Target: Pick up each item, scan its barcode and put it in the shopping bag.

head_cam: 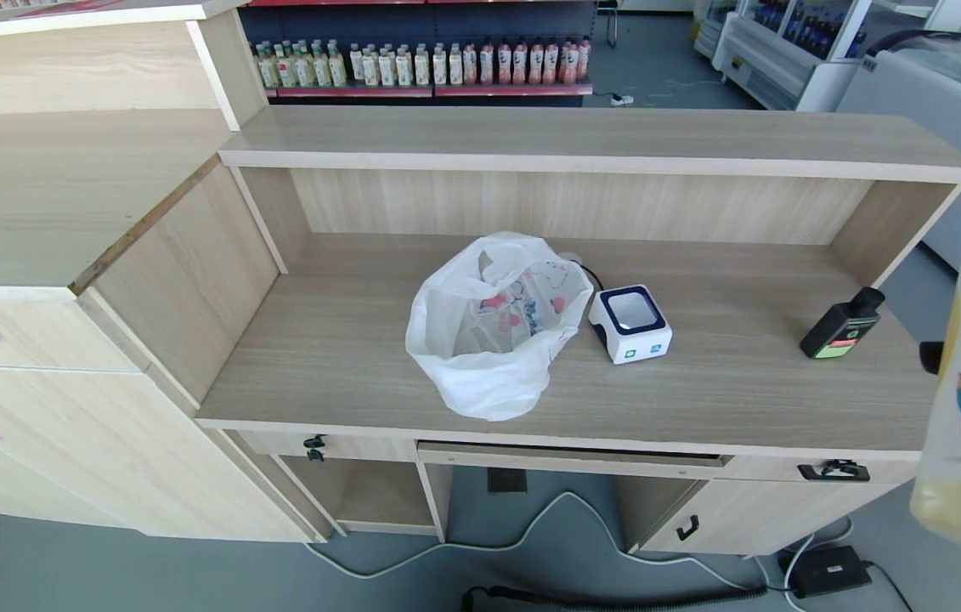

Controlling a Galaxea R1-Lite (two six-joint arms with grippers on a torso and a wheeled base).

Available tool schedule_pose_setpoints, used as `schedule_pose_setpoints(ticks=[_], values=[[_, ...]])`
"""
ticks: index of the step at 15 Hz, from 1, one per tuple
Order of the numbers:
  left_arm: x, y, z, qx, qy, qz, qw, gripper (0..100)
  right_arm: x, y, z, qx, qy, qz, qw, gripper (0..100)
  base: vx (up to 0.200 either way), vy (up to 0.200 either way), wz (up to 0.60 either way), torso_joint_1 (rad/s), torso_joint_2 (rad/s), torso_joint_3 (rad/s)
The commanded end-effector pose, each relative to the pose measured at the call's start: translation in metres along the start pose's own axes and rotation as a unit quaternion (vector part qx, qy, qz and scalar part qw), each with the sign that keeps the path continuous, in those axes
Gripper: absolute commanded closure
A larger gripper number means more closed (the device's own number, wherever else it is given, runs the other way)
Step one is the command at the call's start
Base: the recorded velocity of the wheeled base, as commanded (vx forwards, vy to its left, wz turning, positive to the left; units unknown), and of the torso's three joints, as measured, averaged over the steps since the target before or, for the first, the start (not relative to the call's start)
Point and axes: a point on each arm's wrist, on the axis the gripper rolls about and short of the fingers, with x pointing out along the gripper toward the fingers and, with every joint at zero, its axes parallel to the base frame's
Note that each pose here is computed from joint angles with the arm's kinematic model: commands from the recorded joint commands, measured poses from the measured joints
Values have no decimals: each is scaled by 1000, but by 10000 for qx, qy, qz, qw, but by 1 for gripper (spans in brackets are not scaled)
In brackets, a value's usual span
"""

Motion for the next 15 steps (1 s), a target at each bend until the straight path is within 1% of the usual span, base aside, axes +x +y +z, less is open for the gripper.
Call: schedule_pose_setpoints(ticks=[1, 5, 10, 15], values=[[0, 0, 0, -1, -3, 4, 10000, 0, 0, -4, -5, -90, 42, 18, 9999, 100, 0, 0, 0, 0, 0, 0], [0, 0, 0, -1, -3, 4, 10000, 0, 2, -11, -8, -374, 77, 35, 9993, 100, 0, 0, 0, 0, 0, 0], [0, 0, 0, -1, -3, 4, 10000, 0, 0, -15, -18, -455, 103, 9, 9989, 100, 0, 0, 0, 0, 0, 0], [0, 0, 0, -1, -3, 4, 10000, 0, 0, -17, -18, -565, 101, -9, 9984, 100, 0, 0, 0, 0, 0, 0]])
